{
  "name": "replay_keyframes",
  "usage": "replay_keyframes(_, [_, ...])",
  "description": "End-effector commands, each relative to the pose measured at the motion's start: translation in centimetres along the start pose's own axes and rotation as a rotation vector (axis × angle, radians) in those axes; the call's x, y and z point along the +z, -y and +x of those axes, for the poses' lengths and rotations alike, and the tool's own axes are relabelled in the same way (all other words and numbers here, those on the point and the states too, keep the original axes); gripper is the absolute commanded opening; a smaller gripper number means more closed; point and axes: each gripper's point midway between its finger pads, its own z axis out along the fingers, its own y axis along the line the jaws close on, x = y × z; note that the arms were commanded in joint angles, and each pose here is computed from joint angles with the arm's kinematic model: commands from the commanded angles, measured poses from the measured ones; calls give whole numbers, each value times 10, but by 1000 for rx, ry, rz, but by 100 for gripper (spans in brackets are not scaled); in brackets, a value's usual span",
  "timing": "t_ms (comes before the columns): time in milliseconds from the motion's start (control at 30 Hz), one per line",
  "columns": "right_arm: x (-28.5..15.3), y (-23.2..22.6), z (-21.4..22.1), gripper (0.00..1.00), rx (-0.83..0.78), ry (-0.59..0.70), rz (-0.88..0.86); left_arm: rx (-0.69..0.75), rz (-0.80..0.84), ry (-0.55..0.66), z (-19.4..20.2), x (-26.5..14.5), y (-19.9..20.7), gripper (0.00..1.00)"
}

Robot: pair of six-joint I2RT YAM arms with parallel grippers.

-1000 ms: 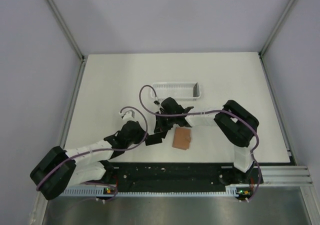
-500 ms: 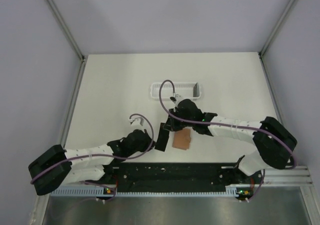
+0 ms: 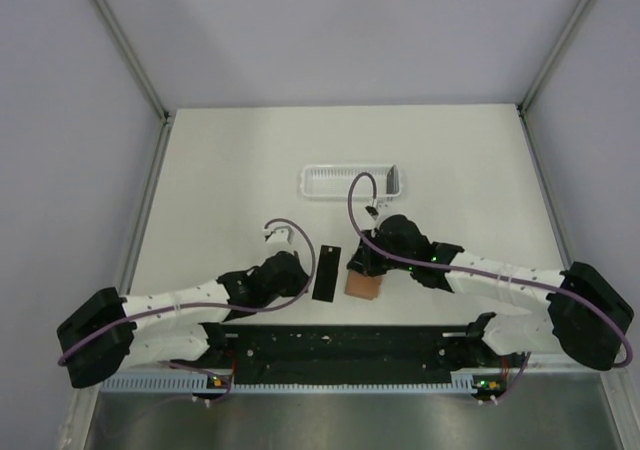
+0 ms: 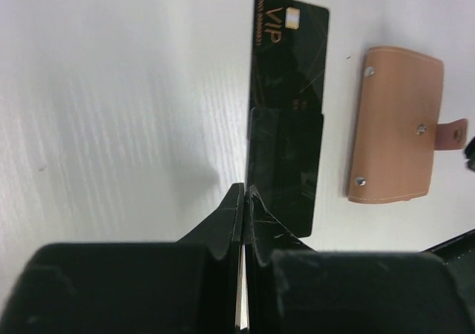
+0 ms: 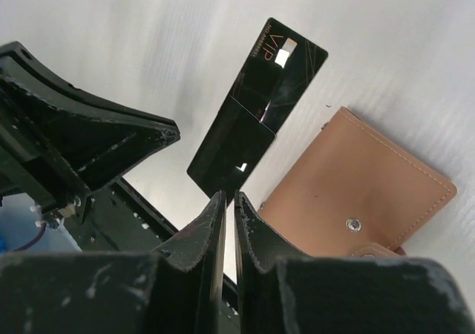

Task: Put the credit cards into the card holder
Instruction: Pick up the credit card from the center of the board.

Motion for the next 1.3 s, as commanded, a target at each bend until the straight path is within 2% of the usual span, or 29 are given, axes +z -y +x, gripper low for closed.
replay_keyframes(0, [-8, -2, -3, 10, 17, 43, -8, 74, 60, 48, -21, 2, 27, 3])
replay_keyframes(133, [-7, 2, 2, 10, 25, 34, -3, 93, 177, 24, -15, 6, 50, 5])
replay_keyframes(300, [-8, 4, 5, 10, 29, 33, -2, 114, 185, -23, 2, 11, 50, 5])
replay_keyframes(700, [-4, -5, 7, 13, 10, 5, -34, 95, 97, -159, 67, 7, 11, 4])
replay_keyframes(900, [9, -16, 9, 15, 2, -21, -55, 81, 116, -208, 91, -10, 10, 2])
replay_keyframes(1033, [22, -20, 8, 18, -2, -37, -47, 93, 120, -163, 77, -23, 18, 3])
replay_keyframes(1267, [46, -25, 0, 19, 21, -46, -35, 65, 131, 124, -1, -40, 30, 16])
